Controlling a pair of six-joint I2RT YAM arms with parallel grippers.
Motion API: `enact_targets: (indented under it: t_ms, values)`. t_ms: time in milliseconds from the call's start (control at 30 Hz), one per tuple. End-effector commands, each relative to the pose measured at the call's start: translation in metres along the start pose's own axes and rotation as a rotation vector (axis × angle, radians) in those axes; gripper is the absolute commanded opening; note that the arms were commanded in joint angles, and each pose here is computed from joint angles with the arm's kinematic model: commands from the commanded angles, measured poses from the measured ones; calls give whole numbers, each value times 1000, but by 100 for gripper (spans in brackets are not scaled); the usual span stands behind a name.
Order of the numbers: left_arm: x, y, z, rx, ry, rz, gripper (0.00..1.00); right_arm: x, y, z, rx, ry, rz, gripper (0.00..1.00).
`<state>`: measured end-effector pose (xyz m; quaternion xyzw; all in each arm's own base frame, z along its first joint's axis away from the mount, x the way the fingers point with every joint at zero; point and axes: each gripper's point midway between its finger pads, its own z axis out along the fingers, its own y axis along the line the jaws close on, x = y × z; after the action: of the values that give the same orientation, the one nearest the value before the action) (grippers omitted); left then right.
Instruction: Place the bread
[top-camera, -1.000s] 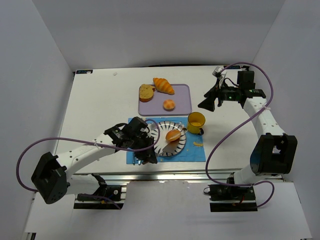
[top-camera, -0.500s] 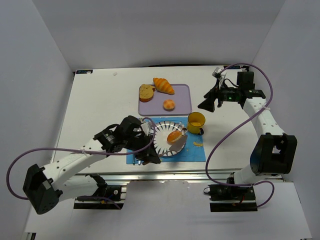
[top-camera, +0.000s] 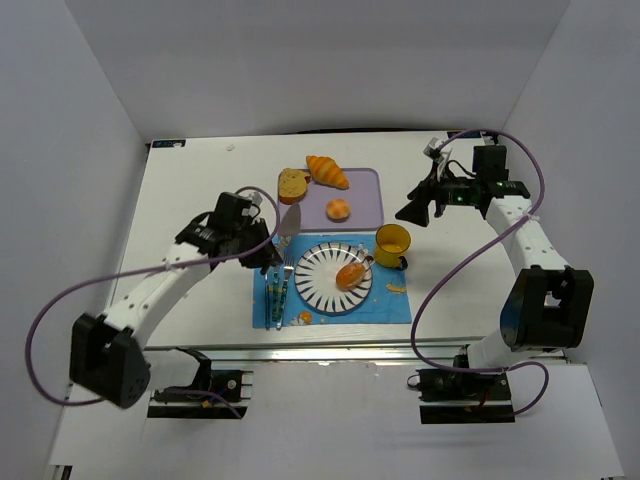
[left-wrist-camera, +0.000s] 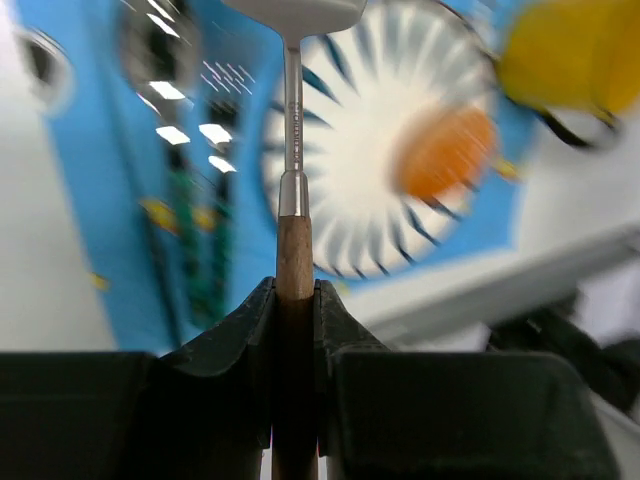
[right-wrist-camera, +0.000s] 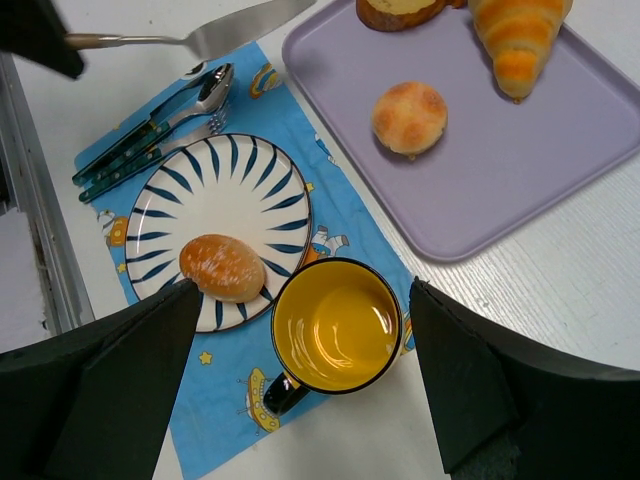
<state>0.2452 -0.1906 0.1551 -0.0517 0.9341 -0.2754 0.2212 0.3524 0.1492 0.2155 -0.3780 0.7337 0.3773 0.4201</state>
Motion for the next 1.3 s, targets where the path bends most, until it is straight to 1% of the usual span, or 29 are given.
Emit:
enact_targets:
  t_ms: [0, 67, 100, 167, 200, 300, 400, 433, 500, 567, 600, 667, 700, 767, 800, 900, 933, 1133, 1200, 1233, 1267]
  values:
    - [-58, 55, 16, -250, -148, 96, 0, -19, 6, -6, -20, -31, -65, 89]
    - [-75, 81, 25, -321, -178, 80, 0, -19, 10, -8, -30, -28, -77, 89]
    - [-88, 101, 34, -356, -194, 85, 0, -20, 11, -8, -32, -31, -86, 89]
    - [-100, 123, 37, -422, -211, 82, 0, -18, 13, -10, -34, -22, -89, 89]
    - [-113, 139, 36, -480, -224, 105, 0, -20, 14, -11, -31, -21, -102, 89]
    - [-134, 163, 34, -515, -290, 102, 0, -16, 14, -12, -20, -9, -111, 89]
    - [-137, 185, 39, -520, -284, 72, 0, -16, 16, -12, -24, -14, -102, 89]
    - [-132, 193, 47, -524, -253, 65, 0, -15, 16, -12, -25, -14, -99, 89]
    - [-129, 204, 51, -532, -228, 58, 0, -15, 17, -12, -22, -15, -98, 89]
    - [-122, 210, 58, -519, -198, 54, 3, -17, 16, -13, -17, -14, -102, 89]
    - [-121, 214, 59, -521, -192, 48, 7, -16, 14, -12, -16, -11, -103, 89]
    - [-115, 218, 63, -511, -169, 45, 12, -17, 14, -13, -15, -11, -104, 89]
    - [-115, 221, 62, -508, -167, 37, 17, -17, 14, -12, -20, -12, -101, 89]
    - [-112, 223, 63, -495, -155, 34, 22, -17, 13, -12, -20, -12, -100, 89]
    - [-111, 223, 63, -493, -150, 36, 27, -17, 13, -12, -21, -11, -97, 89]
    - [-108, 222, 60, -496, -141, 47, 35, -16, 13, -12, -17, -9, -99, 89]
    - [-109, 221, 58, -495, -142, 50, 39, -15, 13, -11, -18, -7, -95, 89]
    - [-102, 221, 53, -504, -126, 50, 55, -12, 13, -11, -19, -5, -89, 89]
    - [-102, 221, 51, -510, -132, 45, 70, -12, 13, -11, -15, -5, -90, 89]
    - [-105, 219, 47, -510, -149, 44, 74, -13, 12, -11, -13, -3, -90, 89]
    - [-107, 217, 44, -514, -163, 39, 98, -13, 12, -12, -9, -3, -94, 89]
